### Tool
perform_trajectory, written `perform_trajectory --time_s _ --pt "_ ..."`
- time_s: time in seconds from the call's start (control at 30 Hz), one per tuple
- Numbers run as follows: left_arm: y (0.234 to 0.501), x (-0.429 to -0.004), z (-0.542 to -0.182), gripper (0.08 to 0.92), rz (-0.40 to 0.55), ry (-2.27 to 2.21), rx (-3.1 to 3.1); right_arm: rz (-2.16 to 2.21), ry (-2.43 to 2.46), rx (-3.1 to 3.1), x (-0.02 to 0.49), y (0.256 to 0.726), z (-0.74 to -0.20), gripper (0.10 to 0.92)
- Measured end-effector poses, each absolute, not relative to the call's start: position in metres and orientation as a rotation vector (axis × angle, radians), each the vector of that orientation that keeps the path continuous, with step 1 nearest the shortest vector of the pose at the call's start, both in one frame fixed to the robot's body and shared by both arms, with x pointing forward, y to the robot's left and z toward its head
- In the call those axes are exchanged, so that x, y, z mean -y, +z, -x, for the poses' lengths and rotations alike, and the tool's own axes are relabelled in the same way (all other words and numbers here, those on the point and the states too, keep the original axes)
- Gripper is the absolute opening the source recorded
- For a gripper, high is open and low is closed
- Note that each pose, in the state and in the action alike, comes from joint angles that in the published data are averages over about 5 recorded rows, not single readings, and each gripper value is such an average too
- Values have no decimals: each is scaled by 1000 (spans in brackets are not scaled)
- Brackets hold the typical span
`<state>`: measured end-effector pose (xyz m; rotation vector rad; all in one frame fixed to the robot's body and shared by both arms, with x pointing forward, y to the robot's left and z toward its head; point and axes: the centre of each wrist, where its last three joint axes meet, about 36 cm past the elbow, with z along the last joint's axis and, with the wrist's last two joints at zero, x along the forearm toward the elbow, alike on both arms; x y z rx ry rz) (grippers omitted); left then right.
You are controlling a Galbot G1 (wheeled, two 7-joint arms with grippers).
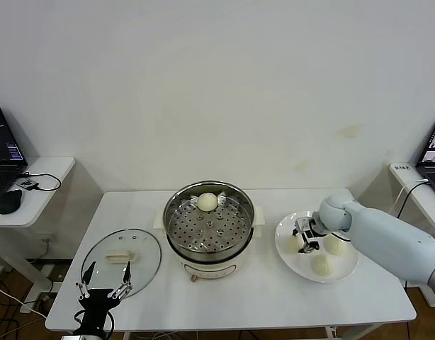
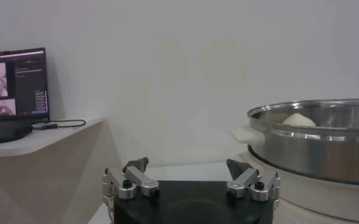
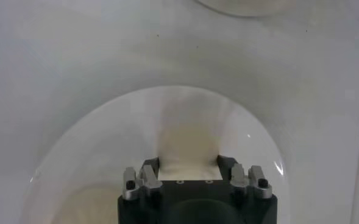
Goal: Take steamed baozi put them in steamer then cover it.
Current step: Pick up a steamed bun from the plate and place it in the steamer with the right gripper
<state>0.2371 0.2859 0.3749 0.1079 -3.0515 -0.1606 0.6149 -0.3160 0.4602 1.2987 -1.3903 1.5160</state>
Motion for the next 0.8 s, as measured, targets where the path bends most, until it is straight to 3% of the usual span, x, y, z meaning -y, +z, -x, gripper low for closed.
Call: perform_trajectory --time_s 0.43,0.8 --pt "382 -283 -238 823 -93 -159 3070 -1276 1527 1484 324 556 -619 598" --pt "386 -283 -239 823 -81 -162 3083 -1331 1590 1616 263 668 -622 612"
